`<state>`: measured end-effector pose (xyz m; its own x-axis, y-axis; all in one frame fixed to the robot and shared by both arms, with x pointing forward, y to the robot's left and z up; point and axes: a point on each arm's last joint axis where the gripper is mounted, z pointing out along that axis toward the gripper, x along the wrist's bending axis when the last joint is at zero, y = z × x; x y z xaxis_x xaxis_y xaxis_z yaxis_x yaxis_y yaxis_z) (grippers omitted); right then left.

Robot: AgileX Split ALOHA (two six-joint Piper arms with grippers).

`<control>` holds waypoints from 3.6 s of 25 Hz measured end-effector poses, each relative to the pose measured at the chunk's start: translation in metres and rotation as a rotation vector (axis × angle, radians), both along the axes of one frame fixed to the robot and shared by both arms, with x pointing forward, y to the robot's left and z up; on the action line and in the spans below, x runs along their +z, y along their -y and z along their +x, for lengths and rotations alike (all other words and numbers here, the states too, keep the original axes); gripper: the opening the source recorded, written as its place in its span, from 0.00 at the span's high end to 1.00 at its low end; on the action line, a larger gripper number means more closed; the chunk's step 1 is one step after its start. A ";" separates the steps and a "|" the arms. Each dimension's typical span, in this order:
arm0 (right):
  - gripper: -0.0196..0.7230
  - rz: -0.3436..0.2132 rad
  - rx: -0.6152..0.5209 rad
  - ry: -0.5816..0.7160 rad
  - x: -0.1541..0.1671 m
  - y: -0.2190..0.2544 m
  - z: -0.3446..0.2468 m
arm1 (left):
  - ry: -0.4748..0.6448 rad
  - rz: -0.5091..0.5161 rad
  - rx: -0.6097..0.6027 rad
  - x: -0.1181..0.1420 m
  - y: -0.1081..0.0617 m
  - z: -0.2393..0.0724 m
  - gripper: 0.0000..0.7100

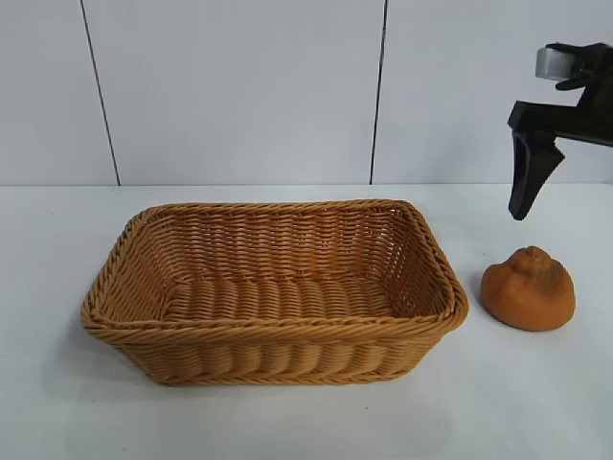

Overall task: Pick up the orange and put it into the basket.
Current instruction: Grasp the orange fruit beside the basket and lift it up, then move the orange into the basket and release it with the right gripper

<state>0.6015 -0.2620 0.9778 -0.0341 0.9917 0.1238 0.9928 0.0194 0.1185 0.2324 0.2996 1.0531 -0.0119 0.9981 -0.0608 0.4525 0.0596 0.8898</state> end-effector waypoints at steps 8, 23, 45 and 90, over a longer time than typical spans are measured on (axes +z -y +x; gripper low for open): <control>0.06 0.023 -0.068 0.021 -0.053 -0.003 0.024 | 0.000 0.000 0.000 0.000 0.000 0.000 0.02; 0.89 0.017 -0.089 -0.034 -0.079 -0.001 0.026 | 0.000 0.000 0.000 0.000 0.000 0.000 0.02; 0.89 0.100 0.045 0.252 0.068 -0.046 -0.020 | 0.000 0.000 0.000 0.000 0.000 0.000 0.02; 0.09 0.216 0.319 0.204 -0.038 -0.243 -0.052 | 0.002 0.001 0.001 0.000 0.000 0.000 0.02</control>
<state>0.5498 -0.0185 0.9400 -0.3799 0.8796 0.2865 0.8970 0.2745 0.3466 0.2325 0.2997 1.0533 -0.0124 0.9981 -0.0600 0.4506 0.0591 0.8908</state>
